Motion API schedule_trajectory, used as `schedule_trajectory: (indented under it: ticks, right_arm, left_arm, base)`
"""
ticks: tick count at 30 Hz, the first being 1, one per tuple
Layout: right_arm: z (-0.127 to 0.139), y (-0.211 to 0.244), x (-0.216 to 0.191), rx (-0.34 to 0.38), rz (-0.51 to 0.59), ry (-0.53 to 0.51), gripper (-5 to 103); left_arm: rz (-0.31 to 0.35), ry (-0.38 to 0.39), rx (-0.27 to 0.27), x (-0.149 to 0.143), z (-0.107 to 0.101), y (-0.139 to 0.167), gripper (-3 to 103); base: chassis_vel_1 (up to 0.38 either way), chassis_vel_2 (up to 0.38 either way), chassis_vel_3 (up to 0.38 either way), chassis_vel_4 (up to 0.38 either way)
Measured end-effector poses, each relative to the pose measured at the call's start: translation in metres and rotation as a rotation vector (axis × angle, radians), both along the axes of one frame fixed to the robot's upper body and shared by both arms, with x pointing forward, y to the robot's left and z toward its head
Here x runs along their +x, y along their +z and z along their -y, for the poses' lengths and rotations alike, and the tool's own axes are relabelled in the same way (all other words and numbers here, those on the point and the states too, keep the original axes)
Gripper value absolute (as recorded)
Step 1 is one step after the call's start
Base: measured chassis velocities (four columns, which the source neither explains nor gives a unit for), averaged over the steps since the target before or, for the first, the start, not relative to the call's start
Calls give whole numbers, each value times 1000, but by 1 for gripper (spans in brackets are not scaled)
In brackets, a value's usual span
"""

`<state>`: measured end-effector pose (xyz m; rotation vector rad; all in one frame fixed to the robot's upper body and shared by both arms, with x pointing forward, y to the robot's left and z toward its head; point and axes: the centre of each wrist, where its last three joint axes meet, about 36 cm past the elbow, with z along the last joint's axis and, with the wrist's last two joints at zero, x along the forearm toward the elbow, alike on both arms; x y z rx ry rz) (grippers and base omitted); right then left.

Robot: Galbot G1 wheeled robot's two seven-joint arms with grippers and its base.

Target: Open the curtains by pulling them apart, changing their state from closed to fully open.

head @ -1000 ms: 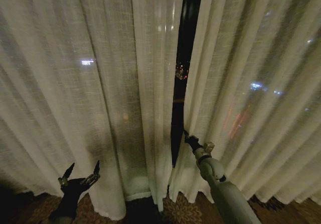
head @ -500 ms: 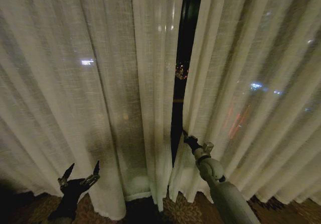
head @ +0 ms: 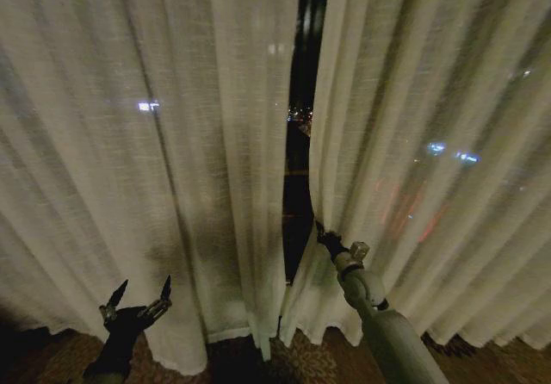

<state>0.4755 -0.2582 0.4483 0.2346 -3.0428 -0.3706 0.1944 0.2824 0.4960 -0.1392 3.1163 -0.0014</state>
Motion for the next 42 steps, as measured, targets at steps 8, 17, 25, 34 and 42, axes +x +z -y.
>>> schedule_trajectory:
  ticks: [8,17,25,34,42]
  right_arm:
    - [3,1,-1,3,5,-7,0]
    - [9,3,-4,5,12,-17,0]
    - [13,4,-8,2,16,-23,0]
    - [17,3,-11,2,14,-34,0]
    - [19,3,-12,3,15,-40,0]
  left_arm:
    - [-2,-3,1,-1,1,1,100]
    - [-1,-7,0,-2,2,1,100]
    - [0,-10,0,-2,3,2,100]
    - [1,-10,0,-2,3,2,100]
    - [2,-11,0,-1,3,2,100]
  base:
    - [-272,-314,284,318]
    - [-341,-377,333,382]
    - [-349,-367,353,369]
    - [-341,-347,350,340]
    - [-352,-352,364,347]
